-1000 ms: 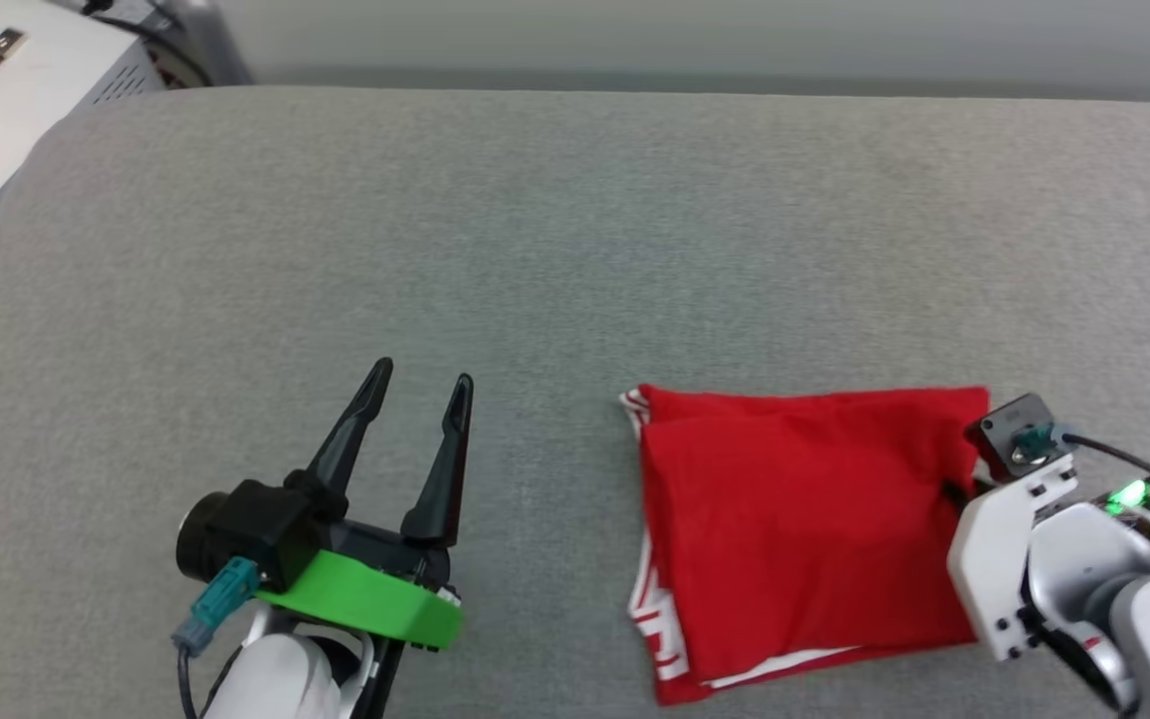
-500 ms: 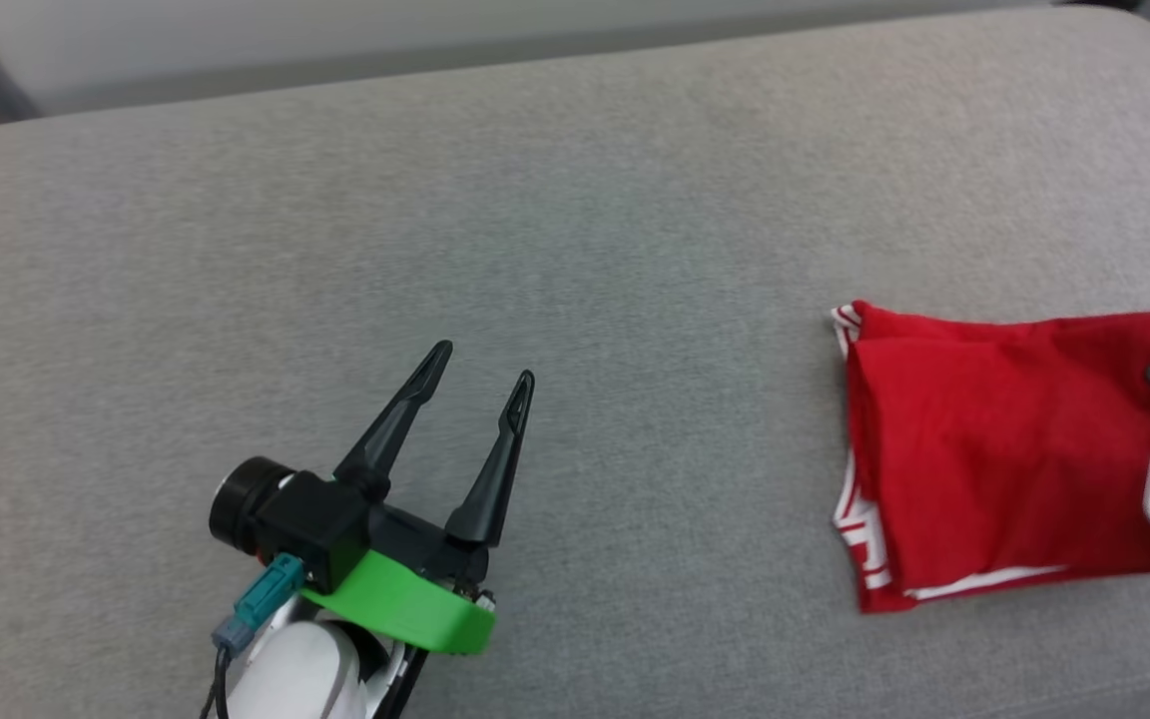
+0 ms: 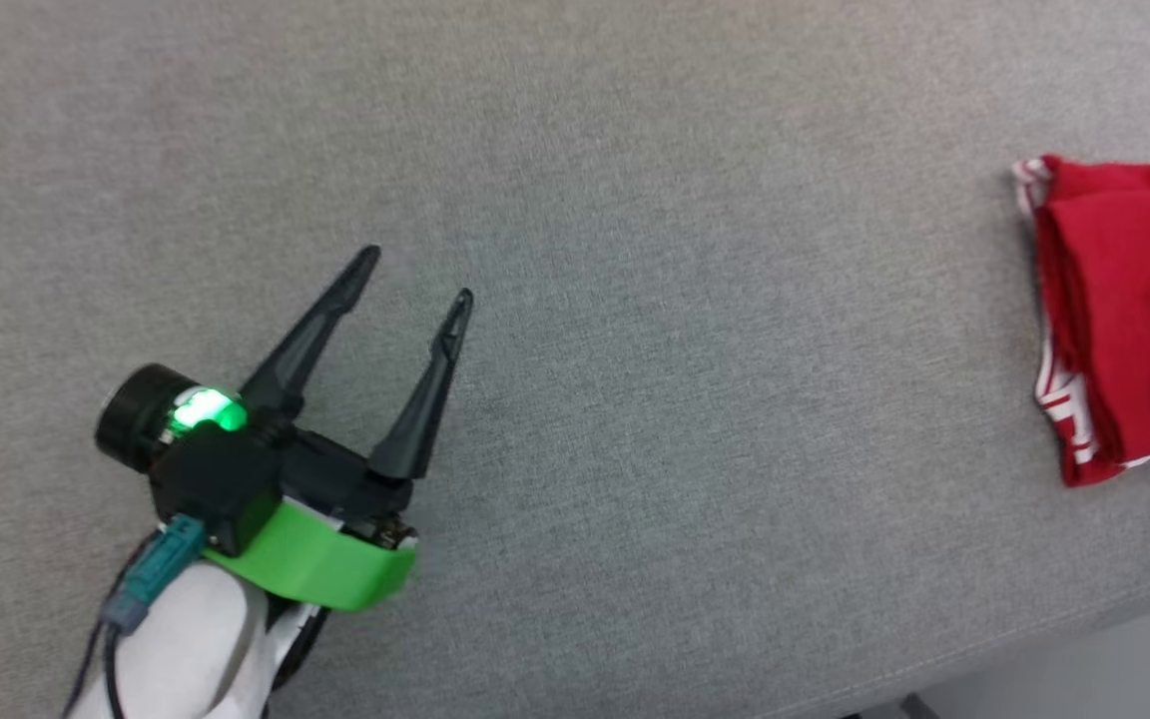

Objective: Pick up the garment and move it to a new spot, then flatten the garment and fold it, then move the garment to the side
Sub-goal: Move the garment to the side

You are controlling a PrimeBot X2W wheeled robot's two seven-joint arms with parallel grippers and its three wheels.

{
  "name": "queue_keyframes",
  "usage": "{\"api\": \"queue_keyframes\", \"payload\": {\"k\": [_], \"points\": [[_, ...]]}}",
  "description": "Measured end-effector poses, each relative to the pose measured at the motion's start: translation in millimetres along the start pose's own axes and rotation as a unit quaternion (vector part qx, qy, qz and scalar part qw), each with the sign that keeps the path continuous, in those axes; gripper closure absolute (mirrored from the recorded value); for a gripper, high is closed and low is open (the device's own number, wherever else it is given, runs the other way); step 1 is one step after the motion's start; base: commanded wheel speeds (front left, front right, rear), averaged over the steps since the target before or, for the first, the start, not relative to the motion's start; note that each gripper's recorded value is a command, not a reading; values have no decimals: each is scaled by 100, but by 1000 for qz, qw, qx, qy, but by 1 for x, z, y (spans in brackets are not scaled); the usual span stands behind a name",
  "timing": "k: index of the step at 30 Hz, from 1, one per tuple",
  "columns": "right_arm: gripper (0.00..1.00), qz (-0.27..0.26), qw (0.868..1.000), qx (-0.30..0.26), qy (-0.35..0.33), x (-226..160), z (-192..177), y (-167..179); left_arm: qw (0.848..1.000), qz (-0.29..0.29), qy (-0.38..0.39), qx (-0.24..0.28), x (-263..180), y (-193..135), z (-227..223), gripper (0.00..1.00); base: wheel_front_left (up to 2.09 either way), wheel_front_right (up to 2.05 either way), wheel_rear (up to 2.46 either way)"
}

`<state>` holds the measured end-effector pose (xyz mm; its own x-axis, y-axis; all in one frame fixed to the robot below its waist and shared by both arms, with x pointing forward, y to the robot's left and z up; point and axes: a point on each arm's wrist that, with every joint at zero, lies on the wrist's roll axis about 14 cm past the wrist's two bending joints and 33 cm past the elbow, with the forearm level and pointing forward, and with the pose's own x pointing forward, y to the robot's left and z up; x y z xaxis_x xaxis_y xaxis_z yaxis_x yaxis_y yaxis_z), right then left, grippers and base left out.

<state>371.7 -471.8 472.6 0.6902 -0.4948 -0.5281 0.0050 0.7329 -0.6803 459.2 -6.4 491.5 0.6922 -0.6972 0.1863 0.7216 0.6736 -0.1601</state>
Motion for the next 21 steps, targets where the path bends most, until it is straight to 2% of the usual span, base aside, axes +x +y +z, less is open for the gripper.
{"api": "queue_keyframes", "payload": {"k": [10,15,16,17,21], "points": [[100,-72,997,23,31,44,-21,-31,1000,11,1,-1,5,39,-22,0,0,0,0],[100,-74,995,25,57,62,-34,-19,1000,21,9,-9,3,49,-37,0,0,0,0],[72,-72,995,26,58,64,-36,-15,1000,22,11,-11,3,50,-39,0,0,0,0],[0,-70,995,26,58,67,-37,-12,1000,24,13,-12,2,51,-41,0,0,0,0],[0,-71,996,27,48,68,-37,-8,999,27,14,-13,1,51,-41,0,0,0,0]]}}
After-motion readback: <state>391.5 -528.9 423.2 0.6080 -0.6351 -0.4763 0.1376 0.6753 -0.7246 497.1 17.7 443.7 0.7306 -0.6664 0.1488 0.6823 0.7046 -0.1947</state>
